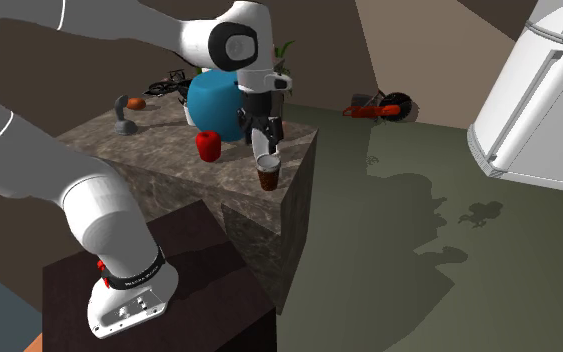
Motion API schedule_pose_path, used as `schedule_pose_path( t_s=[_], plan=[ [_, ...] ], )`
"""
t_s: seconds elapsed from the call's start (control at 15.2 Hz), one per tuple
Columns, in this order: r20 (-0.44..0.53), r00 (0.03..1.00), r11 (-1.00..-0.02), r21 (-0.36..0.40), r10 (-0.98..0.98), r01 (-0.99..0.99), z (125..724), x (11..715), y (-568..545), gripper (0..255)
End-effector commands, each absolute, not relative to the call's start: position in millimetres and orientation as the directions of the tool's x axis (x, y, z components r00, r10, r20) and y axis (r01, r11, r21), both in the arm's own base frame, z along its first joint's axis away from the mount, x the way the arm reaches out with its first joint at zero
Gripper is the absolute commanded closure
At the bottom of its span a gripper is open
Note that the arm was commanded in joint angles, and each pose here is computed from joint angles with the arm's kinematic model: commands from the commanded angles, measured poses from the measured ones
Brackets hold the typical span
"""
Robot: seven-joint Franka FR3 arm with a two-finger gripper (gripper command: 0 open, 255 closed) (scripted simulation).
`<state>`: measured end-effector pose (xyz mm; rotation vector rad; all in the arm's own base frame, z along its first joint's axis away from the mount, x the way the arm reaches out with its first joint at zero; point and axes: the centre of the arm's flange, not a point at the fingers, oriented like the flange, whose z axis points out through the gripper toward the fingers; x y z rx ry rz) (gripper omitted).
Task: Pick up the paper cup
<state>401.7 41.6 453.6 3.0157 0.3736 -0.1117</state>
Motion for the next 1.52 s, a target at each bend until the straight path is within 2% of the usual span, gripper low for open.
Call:
schedule_pose_path(
  t_s=[0.0, 0.92, 1.45],
  plan=[
    [-0.074, 0.951, -0.948, 0.093, 0.299, 0.305, 439, 418, 54, 0],
    [-0.019, 0.751, -0.745, 0.119, 0.660, 0.657, 333, 500, 165, 0],
    [-0.019, 0.751, -0.745, 0.119, 0.660, 0.657, 293, 500, 165, 0]
  ],
)
